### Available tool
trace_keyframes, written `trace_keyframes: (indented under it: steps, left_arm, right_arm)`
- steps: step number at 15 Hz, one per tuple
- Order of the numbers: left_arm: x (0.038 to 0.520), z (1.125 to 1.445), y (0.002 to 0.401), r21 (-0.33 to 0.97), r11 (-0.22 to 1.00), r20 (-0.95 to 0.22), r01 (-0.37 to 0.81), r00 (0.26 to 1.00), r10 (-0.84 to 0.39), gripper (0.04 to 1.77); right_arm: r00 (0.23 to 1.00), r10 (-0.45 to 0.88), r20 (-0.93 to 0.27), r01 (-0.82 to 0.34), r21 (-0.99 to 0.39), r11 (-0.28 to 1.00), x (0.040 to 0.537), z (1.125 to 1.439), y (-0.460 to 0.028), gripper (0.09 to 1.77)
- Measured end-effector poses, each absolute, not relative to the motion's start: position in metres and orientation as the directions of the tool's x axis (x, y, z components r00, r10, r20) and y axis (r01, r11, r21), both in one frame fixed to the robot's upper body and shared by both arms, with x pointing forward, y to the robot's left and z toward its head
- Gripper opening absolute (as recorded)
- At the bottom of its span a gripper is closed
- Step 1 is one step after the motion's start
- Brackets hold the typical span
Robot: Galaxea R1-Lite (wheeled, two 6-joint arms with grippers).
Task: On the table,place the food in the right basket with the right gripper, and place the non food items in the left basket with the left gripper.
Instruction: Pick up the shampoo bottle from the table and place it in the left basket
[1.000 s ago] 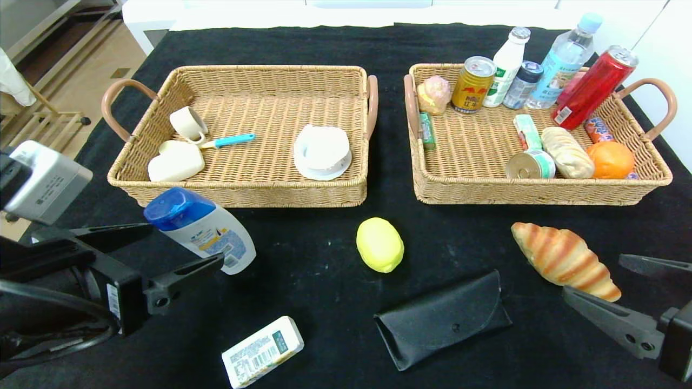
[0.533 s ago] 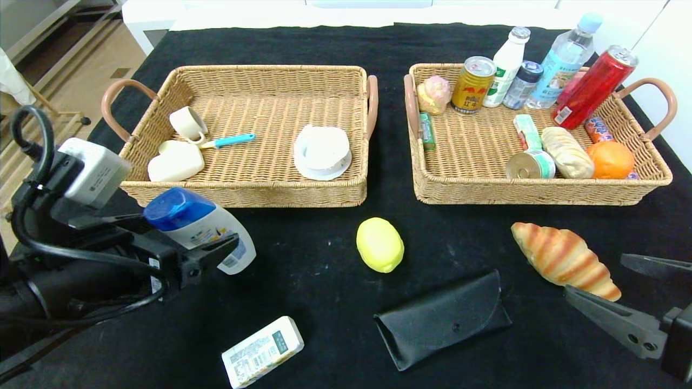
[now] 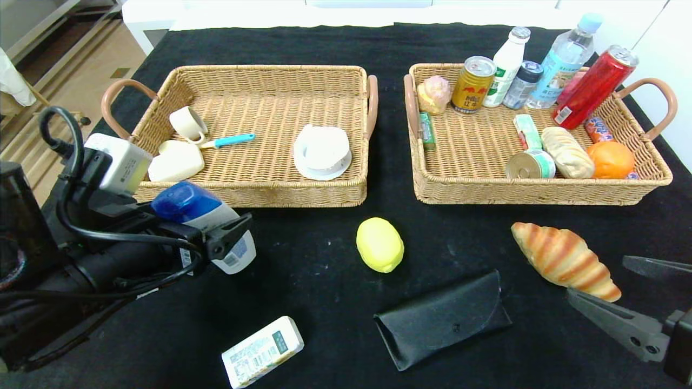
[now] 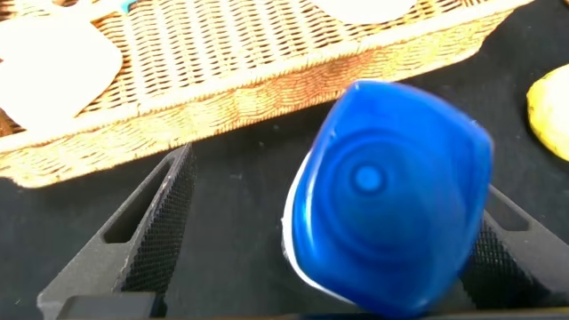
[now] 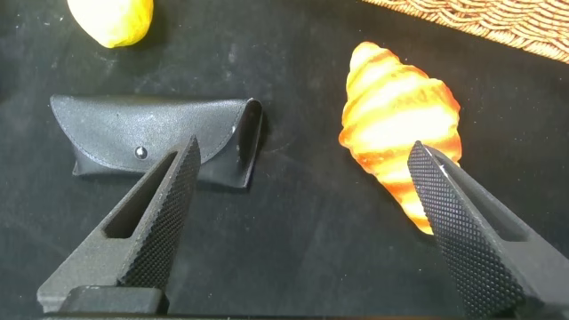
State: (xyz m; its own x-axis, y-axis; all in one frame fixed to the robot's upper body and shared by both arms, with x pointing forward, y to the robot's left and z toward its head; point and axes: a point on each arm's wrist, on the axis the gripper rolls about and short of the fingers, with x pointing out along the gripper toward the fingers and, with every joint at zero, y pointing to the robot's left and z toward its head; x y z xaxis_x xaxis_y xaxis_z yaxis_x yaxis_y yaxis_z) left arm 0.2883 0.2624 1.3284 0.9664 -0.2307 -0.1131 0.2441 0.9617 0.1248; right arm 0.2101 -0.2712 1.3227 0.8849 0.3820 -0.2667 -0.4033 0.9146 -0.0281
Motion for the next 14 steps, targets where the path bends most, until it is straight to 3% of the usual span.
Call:
trace_keyframes:
  steps: [4, 7, 9, 12, 14]
  left_arm:
    - [0.2914, 1.3232, 0.2613, 0.128, 0.961, -0.132, 0.245, 0.964, -0.229, 1.69]
    - [0.2909, 1.3218, 0.2612, 0.131, 0.959, -0.138, 0.25, 0.963, -0.232, 1.17]
    - [0.2907, 1.3212, 0.261, 0.131, 0.959, -0.141, 0.252, 0.962, -0.234, 0.94]
    - [0.2905, 1.3209, 0.2607, 0.133, 0.958, -0.142, 0.255, 0.961, -0.236, 0.67]
    - [0.2902, 1.3201, 0.2604, 0.135, 0.957, -0.145, 0.257, 0.961, -0.237, 0.67]
  right_arm:
    - [0.886, 0.382, -0.264, -0.403, -0.028, 0.915, 0.2099, 1.3229, -0.2714, 1.71]
    - [0.886, 0.381, -0.263, -0.402, -0.028, 0.915, 0.2095, 1.3232, -0.2718, 1.71]
    - [0.887, 0.381, -0.262, -0.402, -0.028, 0.915, 0.2092, 1.3233, -0.272, 1.71]
    - [0.887, 0.381, -0.261, -0.402, -0.029, 0.915, 0.2091, 1.3235, -0.2721, 1.71]
    - [0.887, 0.381, -0.262, -0.402, -0.029, 0.915, 0.2091, 1.3233, -0.2721, 1.71]
